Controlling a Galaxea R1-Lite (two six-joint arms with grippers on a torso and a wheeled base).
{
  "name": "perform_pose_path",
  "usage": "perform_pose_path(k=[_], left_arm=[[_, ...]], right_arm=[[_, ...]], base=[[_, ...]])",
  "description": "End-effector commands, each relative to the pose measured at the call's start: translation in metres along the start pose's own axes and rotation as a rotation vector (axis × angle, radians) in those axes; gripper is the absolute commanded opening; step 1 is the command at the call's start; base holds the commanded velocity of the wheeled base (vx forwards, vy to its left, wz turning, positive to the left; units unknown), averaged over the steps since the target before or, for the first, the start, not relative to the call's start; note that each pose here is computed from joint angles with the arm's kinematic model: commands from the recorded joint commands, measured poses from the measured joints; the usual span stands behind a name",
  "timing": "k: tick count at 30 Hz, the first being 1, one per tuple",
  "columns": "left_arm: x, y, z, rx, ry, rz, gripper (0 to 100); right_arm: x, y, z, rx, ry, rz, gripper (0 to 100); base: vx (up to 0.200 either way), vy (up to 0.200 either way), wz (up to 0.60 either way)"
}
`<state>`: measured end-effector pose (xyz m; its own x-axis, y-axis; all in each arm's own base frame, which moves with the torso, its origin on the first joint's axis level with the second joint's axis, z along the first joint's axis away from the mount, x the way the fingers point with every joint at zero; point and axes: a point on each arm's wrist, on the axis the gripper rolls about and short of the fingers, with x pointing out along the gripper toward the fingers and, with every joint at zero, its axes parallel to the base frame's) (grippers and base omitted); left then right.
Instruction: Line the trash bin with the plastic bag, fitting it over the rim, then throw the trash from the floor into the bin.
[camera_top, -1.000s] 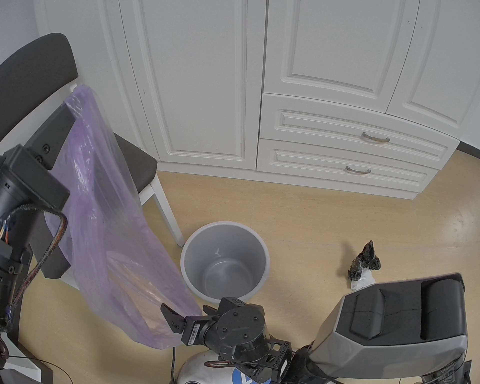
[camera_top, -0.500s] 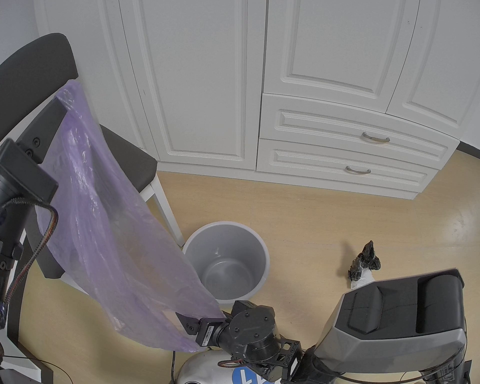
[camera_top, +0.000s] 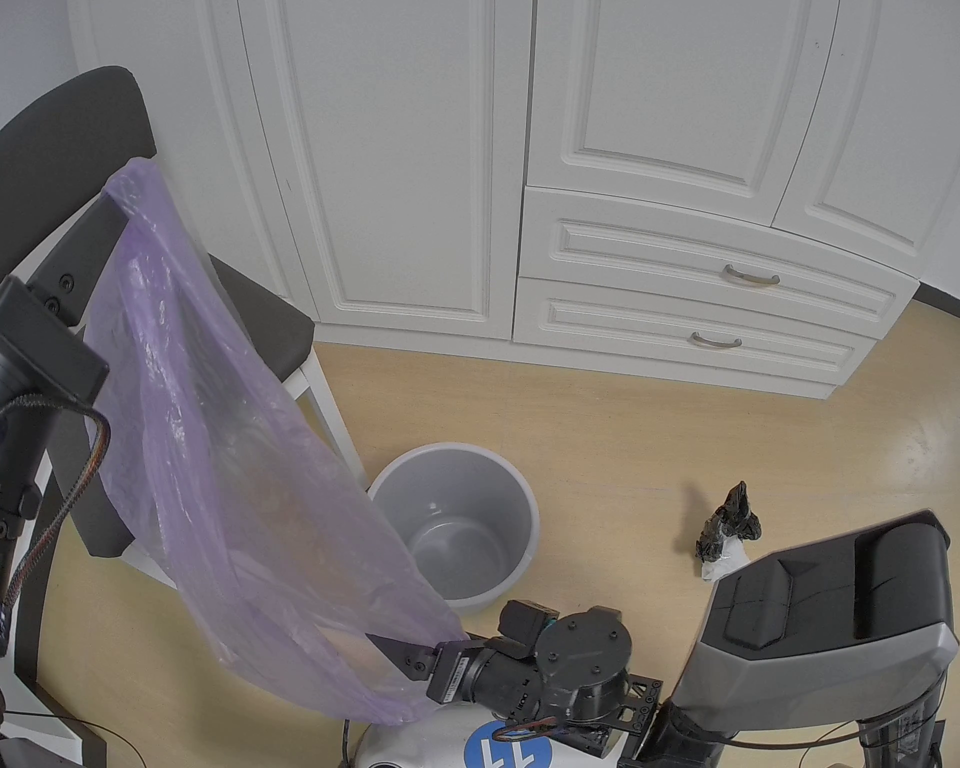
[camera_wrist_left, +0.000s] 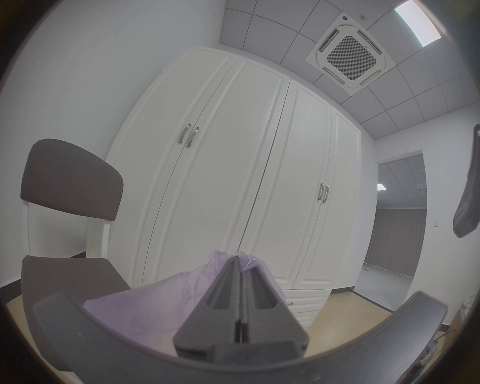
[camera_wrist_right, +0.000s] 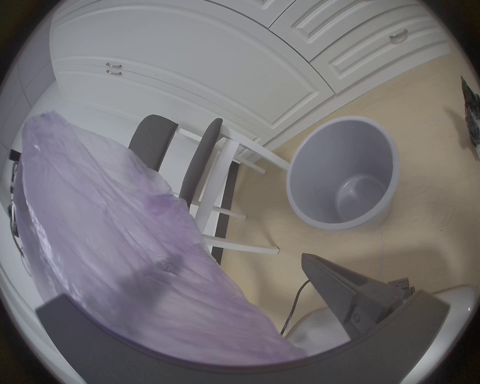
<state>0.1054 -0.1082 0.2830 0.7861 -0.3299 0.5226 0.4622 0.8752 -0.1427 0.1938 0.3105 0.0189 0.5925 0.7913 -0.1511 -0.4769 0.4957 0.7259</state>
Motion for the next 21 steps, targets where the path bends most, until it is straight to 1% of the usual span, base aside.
perform_pose_path(k=[1, 5, 9, 13, 21], left_arm=[[0.0, 0.0, 0.002, -0.002, -0.006, 0.001, 0], [0.0, 0.0, 0.002, -0.002, -0.006, 0.001, 0], [0.0, 0.0, 0.002, -0.002, -0.006, 0.001, 0], [0.0, 0.0, 0.002, -0.003, -0.006, 0.001, 0], [-0.001, 0.0, 0.001, -0.003, -0.005, 0.001, 0]], right_arm=[[-0.008, -0.01, -0.008, -0.003, 0.044, -0.021, 100], [-0.007, -0.014, -0.019, -0.014, 0.072, -0.031, 100], [-0.01, -0.014, -0.017, -0.009, 0.066, -0.027, 100], [-0.015, -0.019, -0.022, -0.011, 0.096, -0.044, 100], [-0.014, -0.019, -0.023, -0.009, 0.102, -0.042, 100]], base=[[0.0, 0.0, 0.0], [0.0, 0.0, 0.0], [0.0, 0.0, 0.0], [0.0, 0.0, 0.0], [0.0, 0.0, 0.0]])
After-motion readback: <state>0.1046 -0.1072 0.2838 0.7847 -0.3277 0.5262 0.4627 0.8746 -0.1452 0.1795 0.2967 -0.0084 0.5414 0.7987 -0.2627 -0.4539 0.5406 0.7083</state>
